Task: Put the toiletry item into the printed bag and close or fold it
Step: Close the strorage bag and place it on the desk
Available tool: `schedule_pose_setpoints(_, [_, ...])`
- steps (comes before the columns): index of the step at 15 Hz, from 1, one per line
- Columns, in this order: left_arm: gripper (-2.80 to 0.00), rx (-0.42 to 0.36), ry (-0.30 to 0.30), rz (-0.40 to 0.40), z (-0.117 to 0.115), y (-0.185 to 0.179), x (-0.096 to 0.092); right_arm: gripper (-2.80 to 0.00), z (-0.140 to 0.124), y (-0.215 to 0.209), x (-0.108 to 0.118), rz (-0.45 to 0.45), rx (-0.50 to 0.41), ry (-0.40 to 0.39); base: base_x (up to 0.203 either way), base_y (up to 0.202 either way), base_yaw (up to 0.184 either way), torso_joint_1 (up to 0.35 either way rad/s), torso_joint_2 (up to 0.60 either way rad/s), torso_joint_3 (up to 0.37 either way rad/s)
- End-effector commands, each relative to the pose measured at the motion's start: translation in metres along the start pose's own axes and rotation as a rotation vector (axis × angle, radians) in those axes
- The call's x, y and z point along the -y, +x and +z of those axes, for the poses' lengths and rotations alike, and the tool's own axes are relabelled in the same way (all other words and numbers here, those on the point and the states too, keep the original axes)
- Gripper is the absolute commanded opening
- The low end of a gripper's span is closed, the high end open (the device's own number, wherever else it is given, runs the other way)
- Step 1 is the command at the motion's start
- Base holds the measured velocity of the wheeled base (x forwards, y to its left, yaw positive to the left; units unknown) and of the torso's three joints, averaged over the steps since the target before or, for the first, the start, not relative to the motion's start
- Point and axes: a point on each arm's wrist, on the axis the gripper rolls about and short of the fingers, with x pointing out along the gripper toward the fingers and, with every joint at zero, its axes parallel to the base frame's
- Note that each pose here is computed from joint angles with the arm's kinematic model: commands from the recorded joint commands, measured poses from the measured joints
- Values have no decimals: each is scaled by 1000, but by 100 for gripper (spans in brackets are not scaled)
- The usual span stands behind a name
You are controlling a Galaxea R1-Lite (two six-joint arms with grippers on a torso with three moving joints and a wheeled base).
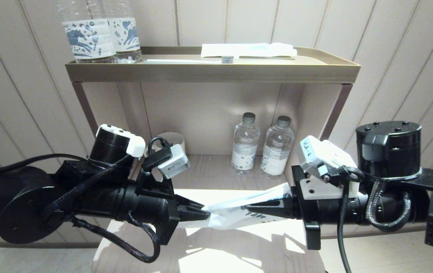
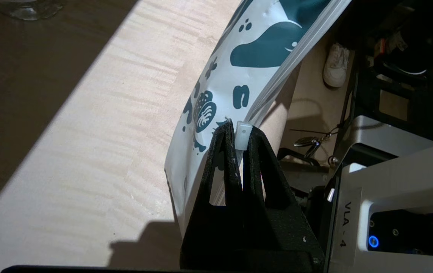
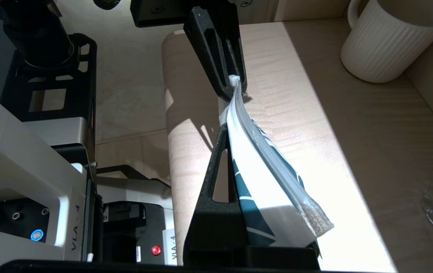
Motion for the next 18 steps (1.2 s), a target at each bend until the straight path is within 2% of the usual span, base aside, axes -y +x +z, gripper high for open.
schedule_pose_setpoints(1, [-280,20,7,19,3,-8,-2,-280,2,-1,0,-2,7,-7,0,0,0,0,0,0])
schedule_pose_setpoints(4, [-280,43,11,64,4,-20,-11,-280,5,-10,4,-36,18,-16,0,0,0,0,0,0])
schedule_pose_setpoints(8, [-280,34,6,64,2,-17,-17,-280,11,-20,9,-73,28,-24,0,0,0,0,0,0])
schedule_pose_setpoints(18, [-280,43,-8,109,1,-24,-30,-280,13,-24,11,-90,29,-26,0,0,0,0,0,0])
